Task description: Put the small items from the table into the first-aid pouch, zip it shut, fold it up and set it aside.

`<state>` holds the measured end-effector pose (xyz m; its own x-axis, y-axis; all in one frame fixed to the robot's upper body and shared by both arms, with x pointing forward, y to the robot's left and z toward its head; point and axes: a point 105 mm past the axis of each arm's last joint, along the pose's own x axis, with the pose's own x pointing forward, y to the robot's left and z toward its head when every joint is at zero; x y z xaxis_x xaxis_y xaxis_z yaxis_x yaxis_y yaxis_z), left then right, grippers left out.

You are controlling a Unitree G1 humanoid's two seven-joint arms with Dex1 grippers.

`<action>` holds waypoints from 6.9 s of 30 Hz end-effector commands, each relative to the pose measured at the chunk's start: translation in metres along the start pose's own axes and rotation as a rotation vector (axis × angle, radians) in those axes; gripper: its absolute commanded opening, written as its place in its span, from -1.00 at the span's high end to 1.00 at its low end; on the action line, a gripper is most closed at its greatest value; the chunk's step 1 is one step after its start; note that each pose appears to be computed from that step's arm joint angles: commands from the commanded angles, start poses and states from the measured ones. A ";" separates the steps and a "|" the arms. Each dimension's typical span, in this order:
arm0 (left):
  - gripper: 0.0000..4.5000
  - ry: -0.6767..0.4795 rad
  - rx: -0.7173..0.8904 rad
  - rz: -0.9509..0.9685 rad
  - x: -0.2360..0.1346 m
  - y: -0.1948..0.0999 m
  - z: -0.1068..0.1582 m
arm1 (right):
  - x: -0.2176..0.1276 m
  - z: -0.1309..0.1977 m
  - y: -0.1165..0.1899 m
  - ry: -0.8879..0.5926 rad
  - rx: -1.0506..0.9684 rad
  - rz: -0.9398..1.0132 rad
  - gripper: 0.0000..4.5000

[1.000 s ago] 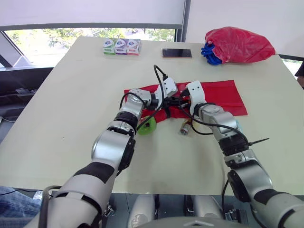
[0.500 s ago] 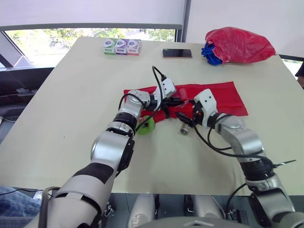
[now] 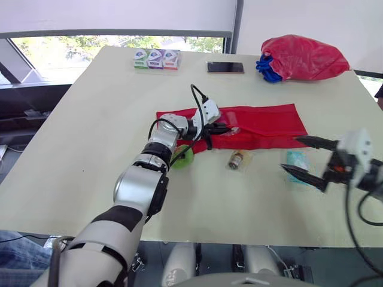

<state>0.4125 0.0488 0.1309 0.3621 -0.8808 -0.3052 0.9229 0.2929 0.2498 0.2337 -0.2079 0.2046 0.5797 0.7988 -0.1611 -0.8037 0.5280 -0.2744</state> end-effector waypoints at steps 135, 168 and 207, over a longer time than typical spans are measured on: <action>1.00 -0.089 0.146 -0.216 0.015 -0.046 0.014 | 0.125 -0.066 -0.002 0.301 0.377 -0.487 0.70; 1.00 0.047 0.172 -0.147 -0.031 -0.018 -0.018 | 0.055 -0.012 0.023 -0.151 0.061 -0.322 0.95; -0.96 -0.132 0.251 -0.167 0.017 -0.044 0.039 | -0.033 -0.008 0.069 -0.068 0.146 -0.349 -1.00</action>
<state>0.3705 0.0154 0.1443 0.1511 -0.9539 -0.2592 0.9170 0.0373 0.3972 0.1616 -0.2083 0.1742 0.8287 0.5577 -0.0464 -0.5582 0.8177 -0.1405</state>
